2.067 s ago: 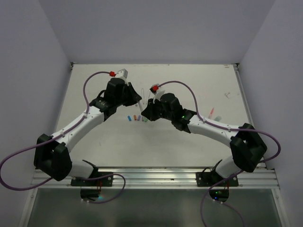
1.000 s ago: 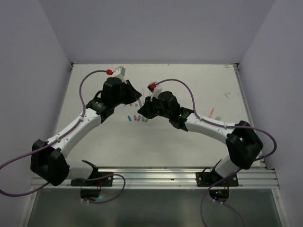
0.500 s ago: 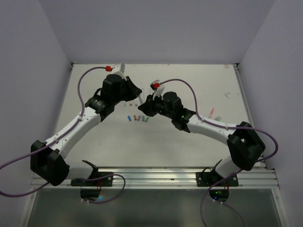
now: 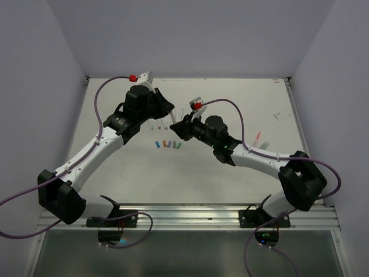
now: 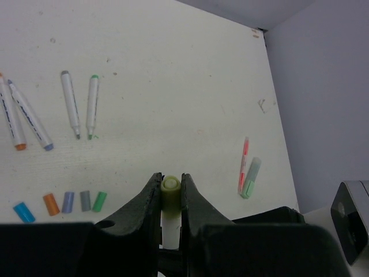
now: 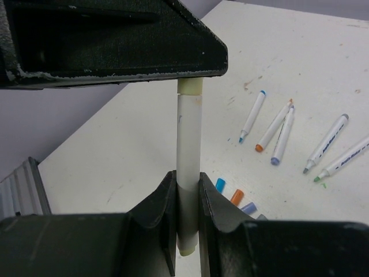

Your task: Open the pen caps

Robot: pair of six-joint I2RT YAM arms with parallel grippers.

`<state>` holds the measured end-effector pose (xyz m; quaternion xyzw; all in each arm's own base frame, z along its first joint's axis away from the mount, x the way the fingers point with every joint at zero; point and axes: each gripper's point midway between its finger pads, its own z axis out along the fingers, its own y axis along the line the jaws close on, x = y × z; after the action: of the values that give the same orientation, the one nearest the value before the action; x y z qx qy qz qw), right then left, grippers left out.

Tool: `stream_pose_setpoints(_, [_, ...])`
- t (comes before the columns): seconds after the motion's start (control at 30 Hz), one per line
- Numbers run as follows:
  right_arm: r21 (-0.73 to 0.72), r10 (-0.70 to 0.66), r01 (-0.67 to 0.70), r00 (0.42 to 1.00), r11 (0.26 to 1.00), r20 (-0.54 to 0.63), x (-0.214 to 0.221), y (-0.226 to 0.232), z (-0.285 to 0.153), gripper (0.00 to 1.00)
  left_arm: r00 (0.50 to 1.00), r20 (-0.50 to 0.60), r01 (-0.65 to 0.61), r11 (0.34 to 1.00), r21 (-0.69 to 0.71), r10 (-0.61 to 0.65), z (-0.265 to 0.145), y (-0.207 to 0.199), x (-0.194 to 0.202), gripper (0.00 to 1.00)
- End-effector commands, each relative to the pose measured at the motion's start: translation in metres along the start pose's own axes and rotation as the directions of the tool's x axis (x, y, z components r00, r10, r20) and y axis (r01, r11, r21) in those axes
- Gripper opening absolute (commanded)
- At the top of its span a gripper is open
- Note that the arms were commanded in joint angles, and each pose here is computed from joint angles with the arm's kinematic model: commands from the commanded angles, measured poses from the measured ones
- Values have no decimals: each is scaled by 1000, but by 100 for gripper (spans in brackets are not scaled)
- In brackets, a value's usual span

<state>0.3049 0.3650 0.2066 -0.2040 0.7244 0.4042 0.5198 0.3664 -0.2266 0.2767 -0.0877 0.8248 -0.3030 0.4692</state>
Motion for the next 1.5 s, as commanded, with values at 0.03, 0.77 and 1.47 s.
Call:
stream_pose_setpoints(0.03, [-34,15,-37,873,999,-488,151,4,-54,0,647,748,99,989,105,-145,-84,-47,-234,0])
stream_pose_setpoints(0.77, [170,113,-61,941,984,-320,95,-20,-58,0,881,473,-37,999,26,20,-10,-33,-183,0])
stream_pose_setpoints(1.47, [679,285,-205,958,705,-6,34,-146,-124,0,858,-482,-194,981,21,180,82,28,157,1])
